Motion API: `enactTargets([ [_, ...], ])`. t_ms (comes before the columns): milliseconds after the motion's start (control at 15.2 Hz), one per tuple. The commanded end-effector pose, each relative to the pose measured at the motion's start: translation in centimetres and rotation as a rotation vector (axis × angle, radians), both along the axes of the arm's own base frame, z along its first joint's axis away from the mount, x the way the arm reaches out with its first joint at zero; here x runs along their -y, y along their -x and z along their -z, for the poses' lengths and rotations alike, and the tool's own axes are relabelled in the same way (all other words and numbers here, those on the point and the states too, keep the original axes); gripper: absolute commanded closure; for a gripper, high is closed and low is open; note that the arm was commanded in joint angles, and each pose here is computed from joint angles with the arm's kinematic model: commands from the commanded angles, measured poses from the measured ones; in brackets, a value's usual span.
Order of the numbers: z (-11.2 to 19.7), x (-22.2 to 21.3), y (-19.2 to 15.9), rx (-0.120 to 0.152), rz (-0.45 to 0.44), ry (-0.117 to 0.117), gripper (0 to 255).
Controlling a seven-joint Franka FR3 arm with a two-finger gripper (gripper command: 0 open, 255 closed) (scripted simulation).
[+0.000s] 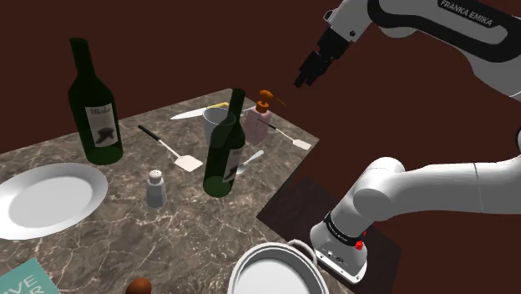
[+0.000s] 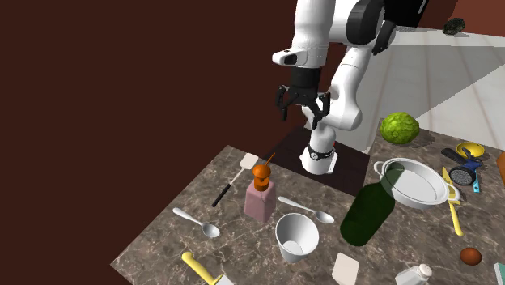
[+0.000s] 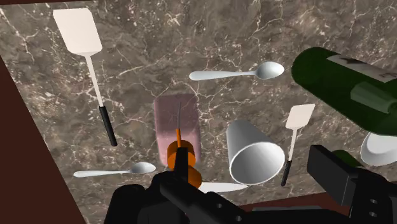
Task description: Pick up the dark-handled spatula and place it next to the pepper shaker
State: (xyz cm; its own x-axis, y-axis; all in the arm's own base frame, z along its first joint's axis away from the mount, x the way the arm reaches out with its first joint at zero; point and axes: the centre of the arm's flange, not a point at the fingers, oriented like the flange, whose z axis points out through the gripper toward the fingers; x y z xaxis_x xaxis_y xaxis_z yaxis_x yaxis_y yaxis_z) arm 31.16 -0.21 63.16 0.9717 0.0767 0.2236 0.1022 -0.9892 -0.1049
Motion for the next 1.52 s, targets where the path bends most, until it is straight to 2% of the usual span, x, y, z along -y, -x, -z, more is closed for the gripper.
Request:
enactTargets([
  [0,0.0,0.0,0.0,0.0,0.0,0.0,0],
  [1452,22.1,14.9,-9.9,-0.128,-0.043,0.108,0],
])
